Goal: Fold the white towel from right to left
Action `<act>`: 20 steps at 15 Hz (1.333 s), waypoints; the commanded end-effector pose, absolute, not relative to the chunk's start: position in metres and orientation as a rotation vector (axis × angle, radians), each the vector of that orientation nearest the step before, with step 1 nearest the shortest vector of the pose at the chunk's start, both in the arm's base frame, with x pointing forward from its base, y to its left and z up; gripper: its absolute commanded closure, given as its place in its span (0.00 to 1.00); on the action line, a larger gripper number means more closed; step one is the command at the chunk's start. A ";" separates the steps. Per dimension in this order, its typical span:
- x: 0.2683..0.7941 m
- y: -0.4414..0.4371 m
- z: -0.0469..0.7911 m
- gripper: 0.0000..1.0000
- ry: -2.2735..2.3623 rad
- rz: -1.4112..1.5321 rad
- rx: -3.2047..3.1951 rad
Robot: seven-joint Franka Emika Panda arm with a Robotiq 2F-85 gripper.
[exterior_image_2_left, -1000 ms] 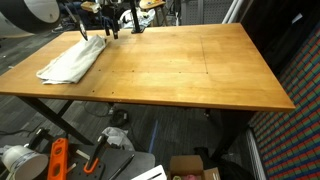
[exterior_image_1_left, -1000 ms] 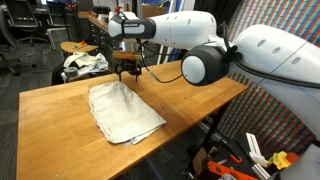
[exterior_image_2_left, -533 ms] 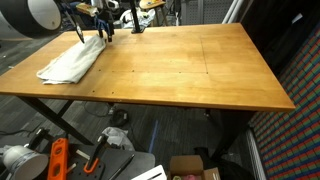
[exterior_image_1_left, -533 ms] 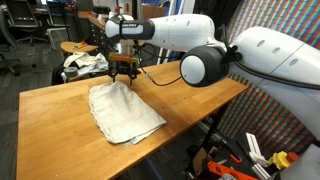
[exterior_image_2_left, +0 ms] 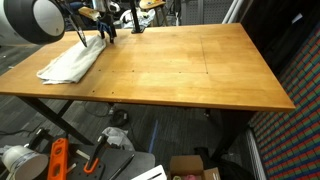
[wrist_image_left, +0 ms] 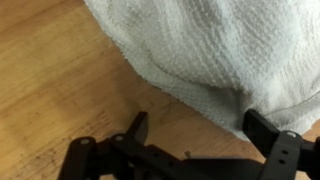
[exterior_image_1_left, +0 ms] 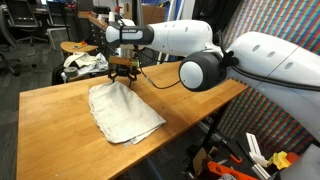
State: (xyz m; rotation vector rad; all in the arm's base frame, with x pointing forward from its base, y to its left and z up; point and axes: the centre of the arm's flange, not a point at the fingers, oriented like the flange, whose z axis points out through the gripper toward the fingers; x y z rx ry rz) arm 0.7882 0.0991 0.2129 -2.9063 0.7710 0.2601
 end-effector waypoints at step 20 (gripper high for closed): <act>0.801 0.090 0.274 0.00 0.444 0.268 -2.889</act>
